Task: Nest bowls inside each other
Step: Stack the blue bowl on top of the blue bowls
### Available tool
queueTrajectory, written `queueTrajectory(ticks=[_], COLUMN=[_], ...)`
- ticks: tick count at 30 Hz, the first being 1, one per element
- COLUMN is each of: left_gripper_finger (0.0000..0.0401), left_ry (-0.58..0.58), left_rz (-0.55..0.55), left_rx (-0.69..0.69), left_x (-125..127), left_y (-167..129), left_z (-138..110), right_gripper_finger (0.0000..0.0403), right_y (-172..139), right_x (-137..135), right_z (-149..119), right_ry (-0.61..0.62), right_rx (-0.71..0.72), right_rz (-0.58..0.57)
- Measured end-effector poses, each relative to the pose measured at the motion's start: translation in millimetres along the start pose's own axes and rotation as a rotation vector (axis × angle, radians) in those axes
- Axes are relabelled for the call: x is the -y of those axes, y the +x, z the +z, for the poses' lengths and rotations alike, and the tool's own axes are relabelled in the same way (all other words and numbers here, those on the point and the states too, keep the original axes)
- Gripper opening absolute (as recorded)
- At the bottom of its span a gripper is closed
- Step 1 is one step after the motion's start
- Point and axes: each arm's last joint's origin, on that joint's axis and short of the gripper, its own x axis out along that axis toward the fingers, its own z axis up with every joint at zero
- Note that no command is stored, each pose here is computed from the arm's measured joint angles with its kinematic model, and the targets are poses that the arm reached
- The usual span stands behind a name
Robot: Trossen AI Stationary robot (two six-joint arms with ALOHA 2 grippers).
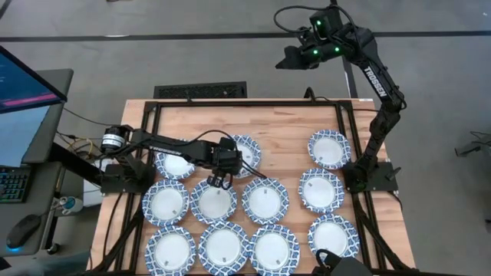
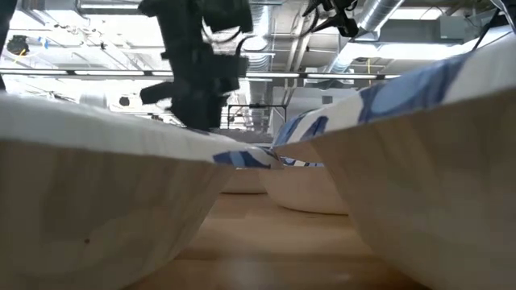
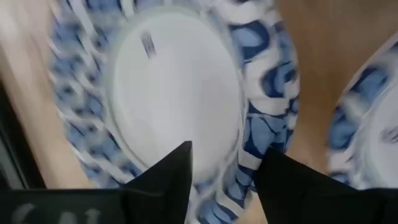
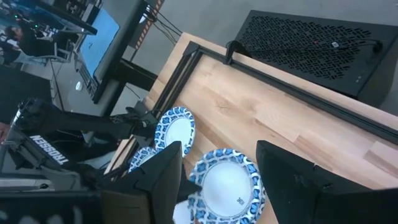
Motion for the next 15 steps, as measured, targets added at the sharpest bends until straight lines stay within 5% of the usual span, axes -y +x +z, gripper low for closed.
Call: queueTrajectory(ticks=[8, 15], left_gripper_finger=[0.0163, 0.0163], left_ry=[-0.023, -0.147], left_rz=[-0.085, -0.136], left_rx=[0.074, -0.138], left_x=[-8.0, -8.1], left_y=[-22.2, -18.1], left_z=[14.6, -9.4], right_gripper_finger=[0.023, 0.023], right_y=[0.0, 0.0], right_x=[0.0, 0.0], right_z=[0.0, -0.1], right_ry=[0.0, 0.0], right_rx=[0.0, -0.001], right_rz=[0.0, 0.0])
